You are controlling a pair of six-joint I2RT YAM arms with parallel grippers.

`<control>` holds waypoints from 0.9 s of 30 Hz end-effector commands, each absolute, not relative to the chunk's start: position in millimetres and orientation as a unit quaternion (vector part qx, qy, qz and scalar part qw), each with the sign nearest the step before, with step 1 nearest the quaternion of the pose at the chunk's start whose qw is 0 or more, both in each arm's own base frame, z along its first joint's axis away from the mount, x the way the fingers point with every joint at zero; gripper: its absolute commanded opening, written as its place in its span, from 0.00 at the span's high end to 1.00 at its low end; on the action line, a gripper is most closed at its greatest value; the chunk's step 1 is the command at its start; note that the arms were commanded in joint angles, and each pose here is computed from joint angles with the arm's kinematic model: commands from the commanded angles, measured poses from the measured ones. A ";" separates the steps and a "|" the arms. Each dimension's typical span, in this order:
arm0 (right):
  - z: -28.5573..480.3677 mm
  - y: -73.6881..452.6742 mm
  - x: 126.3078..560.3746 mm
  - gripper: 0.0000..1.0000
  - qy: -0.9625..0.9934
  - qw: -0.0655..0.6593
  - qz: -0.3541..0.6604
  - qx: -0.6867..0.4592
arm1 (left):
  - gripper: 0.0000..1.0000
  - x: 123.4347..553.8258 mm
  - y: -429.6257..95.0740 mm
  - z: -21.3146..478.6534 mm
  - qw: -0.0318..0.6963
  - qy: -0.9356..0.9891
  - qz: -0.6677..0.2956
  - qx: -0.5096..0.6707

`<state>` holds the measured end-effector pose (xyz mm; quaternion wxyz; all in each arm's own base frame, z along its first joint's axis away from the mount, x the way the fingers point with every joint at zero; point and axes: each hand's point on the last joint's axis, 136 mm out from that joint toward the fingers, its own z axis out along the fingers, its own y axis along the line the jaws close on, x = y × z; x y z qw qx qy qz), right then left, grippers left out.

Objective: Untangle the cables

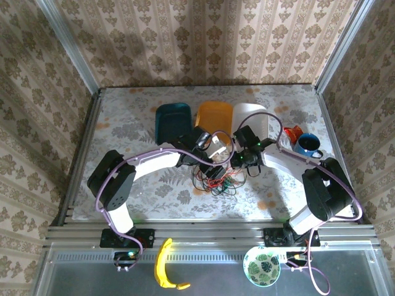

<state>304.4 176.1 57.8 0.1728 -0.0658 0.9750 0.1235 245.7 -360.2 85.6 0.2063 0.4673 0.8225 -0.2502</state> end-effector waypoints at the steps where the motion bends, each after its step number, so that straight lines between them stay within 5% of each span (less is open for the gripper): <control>1: 58.3 179.8 301.7 1.00 0.974 0.171 0.131 -0.062 | 0.00 242.1 -355.2 68.8 0.187 0.823 -0.221 0.488; 15: 186.1 113.4 357.6 1.00 0.889 0.433 0.059 0.139 | 0.05 253.3 -353.2 0.2 0.149 0.838 -0.142 0.506; 27: 250.0 26.0 349.3 1.00 0.771 0.525 0.057 0.356 | 0.02 243.6 -338.4 -23.1 0.149 0.836 -0.074 0.523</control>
